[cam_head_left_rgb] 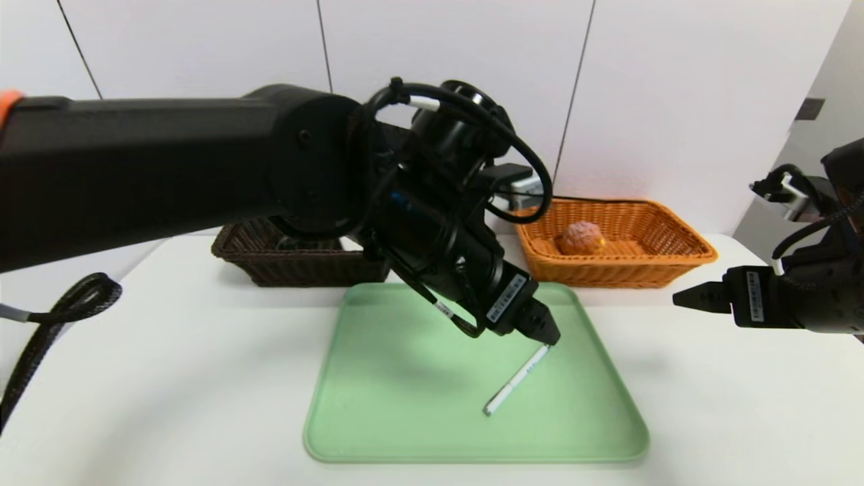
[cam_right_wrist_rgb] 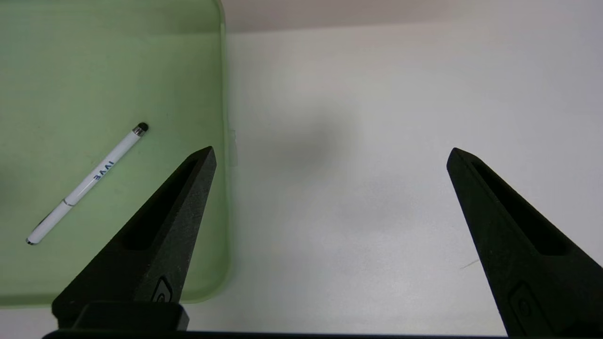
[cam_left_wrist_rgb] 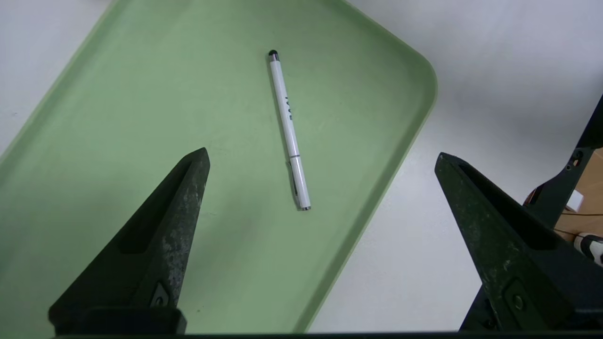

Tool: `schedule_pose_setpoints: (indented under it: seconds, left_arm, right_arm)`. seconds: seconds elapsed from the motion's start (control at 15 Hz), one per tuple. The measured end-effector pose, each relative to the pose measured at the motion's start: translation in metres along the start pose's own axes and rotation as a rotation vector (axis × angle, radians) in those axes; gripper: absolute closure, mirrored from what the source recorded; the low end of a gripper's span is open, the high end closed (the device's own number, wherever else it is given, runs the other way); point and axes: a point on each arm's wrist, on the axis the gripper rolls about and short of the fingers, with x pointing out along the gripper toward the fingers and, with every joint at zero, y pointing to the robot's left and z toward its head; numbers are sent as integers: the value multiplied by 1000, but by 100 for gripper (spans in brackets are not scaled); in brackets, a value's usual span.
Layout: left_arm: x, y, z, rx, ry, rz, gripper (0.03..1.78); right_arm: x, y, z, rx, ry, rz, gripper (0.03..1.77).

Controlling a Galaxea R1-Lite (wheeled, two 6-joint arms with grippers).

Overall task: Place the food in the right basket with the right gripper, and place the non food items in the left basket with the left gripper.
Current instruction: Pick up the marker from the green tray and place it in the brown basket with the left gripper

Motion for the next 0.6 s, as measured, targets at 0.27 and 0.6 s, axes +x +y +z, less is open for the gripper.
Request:
schedule_pose_setpoints:
  seconds: [0.27,0.6]
  left_arm:
    - [40,-2,-9,4,85,10,12]
    - [76,-8,-16,42,123,53,12]
  right_arm:
    - [1,-1,-1,6,8,8,10]
    - [4,0,-2,3,25,23,10]
